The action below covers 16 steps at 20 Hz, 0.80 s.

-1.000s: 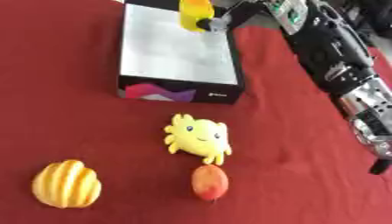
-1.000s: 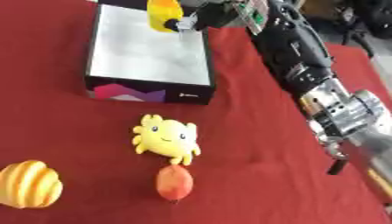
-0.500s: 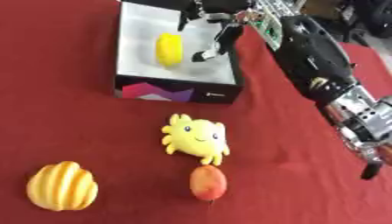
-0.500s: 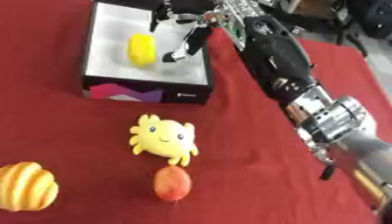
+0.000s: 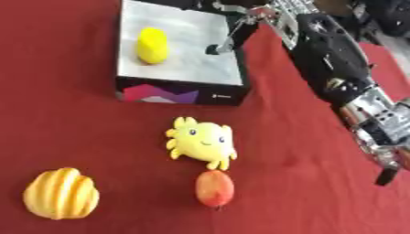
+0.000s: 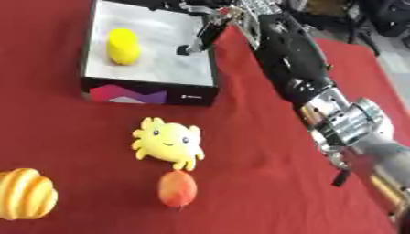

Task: Pick up objects on the table and place them in the box.

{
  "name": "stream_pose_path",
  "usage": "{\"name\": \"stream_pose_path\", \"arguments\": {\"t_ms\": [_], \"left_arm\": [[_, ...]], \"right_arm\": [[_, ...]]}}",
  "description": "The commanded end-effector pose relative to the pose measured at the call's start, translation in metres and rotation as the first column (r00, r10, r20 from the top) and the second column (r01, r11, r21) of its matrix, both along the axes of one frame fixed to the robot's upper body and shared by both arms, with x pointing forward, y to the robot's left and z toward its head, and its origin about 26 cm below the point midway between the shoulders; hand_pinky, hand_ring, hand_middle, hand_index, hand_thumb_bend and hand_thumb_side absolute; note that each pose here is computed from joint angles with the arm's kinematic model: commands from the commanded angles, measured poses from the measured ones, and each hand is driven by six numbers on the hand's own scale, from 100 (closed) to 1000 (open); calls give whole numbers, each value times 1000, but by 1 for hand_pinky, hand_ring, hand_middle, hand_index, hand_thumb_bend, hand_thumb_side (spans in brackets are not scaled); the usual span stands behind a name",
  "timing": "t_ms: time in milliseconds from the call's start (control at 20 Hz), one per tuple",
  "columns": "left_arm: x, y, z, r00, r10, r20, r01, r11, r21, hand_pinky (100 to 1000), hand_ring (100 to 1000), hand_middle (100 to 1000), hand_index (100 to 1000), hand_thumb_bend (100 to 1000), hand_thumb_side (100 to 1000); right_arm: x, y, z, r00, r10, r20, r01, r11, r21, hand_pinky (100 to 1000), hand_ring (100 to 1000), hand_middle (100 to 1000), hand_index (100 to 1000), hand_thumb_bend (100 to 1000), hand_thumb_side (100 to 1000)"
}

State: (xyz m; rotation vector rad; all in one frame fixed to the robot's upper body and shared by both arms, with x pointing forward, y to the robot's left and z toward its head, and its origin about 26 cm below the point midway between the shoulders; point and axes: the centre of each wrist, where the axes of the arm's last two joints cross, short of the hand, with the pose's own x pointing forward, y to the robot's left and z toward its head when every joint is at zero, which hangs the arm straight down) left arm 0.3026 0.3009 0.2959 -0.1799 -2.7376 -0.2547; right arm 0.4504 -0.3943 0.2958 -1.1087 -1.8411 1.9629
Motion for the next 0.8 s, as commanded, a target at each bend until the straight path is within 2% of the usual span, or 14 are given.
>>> {"name": "stream_pose_path", "arguments": {"t_ms": [50, 100, 450, 550, 650, 800], "left_arm": [[-5, 2, 9, 1000, 11, 26, -11, 999, 34, 833, 816, 744, 792, 100, 642], [-6, 2, 9, 1000, 12, 25, -13, 999, 33, 833, 816, 744, 792, 100, 643], [-6, 6, 5, 1000, 28, 6, -28, 999, 32, 833, 816, 744, 791, 100, 643], [-7, 7, 4, 999, 35, 2, -35, 999, 36, 833, 816, 744, 791, 100, 643], [-7, 8, 3, 999, 41, 0, -41, 998, 40, 833, 816, 744, 791, 100, 642], [-7, 11, 1, 998, 55, -2, -55, 998, 43, 833, 817, 745, 791, 100, 640]], "right_arm": [[-13, -17, 25, 999, -1, 32, 0, 999, 39, 940, 905, 849, 952, 453, 738], [-16, -20, 27, 1000, 8, 24, -9, 998, 58, 943, 903, 848, 951, 383, 714], [-50, -52, 43, 998, 58, -9, -55, 974, 218, 942, 888, 833, 938, 313, 691], [-61, -59, 48, 998, 61, -16, -55, 969, 241, 930, 884, 830, 938, 257, 671], [-75, -61, 55, 998, 68, -14, -63, 967, 247, 914, 876, 818, 932, 288, 677], [-98, -50, 67, 994, 107, 5, -105, 966, 234, 895, 861, 801, 915, 306, 558]]}}
